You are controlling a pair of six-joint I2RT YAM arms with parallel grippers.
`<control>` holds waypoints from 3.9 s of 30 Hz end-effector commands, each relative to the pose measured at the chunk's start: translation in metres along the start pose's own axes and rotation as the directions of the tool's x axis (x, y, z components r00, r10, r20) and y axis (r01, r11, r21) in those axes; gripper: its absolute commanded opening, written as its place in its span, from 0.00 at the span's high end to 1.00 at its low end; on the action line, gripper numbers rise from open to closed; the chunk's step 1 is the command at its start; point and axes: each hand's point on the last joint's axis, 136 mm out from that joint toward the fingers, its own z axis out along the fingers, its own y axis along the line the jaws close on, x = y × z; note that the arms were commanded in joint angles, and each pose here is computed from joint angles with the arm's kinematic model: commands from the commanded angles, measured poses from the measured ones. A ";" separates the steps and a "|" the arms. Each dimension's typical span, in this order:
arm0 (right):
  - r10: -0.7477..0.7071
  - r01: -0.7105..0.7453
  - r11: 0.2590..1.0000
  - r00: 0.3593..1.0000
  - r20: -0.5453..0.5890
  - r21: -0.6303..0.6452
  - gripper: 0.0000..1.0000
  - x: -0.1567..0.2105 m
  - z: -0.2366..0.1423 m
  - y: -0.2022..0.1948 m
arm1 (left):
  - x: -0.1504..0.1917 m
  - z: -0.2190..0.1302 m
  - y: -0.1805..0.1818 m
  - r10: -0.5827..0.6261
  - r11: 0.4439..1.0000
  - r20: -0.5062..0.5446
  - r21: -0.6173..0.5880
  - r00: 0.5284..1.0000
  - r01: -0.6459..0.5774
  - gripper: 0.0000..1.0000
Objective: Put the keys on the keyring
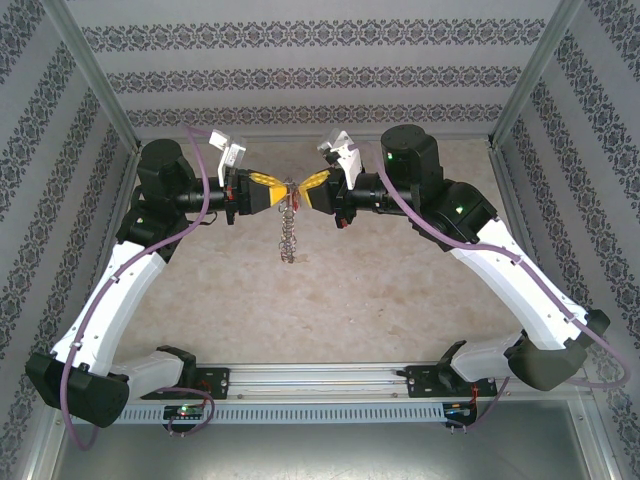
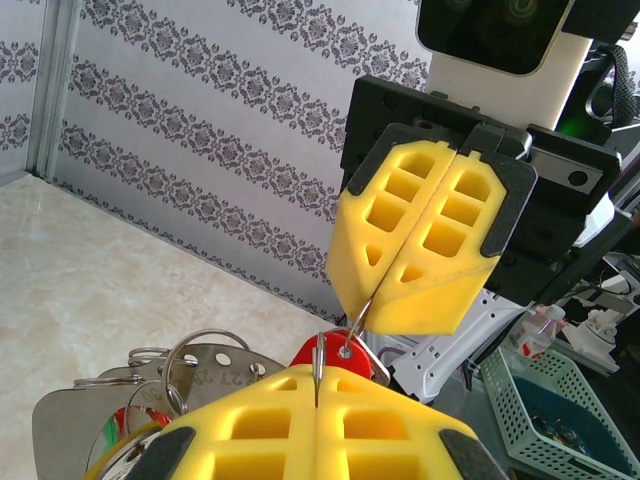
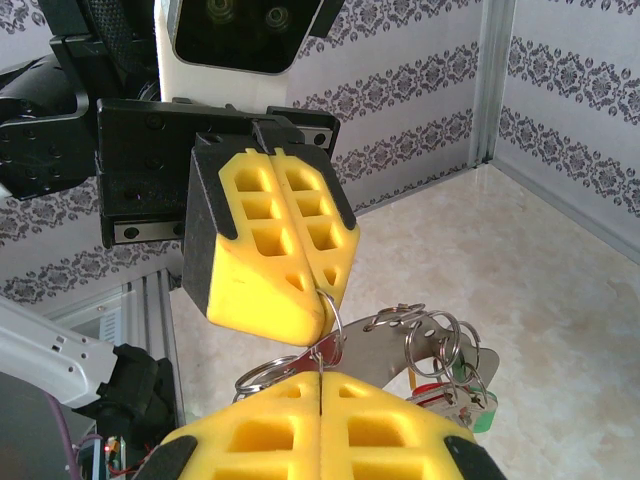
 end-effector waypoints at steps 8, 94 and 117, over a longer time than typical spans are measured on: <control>0.004 -0.004 1.000 1.000 0.026 -0.001 1.00 -0.005 0.003 0.000 | -0.015 -0.003 -0.026 0.077 0.996 0.027 0.042 0.997 -0.079 1.00; -0.159 0.169 0.980 0.982 -0.102 0.101 1.00 0.019 0.007 0.005 | -0.026 0.000 -0.020 0.053 0.998 0.081 0.026 0.995 -0.055 1.00; 0.069 -0.058 0.995 0.985 0.158 -0.078 0.59 -0.047 -0.023 0.012 | -0.033 -0.003 -0.037 0.139 0.987 0.084 0.067 0.987 -0.145 1.00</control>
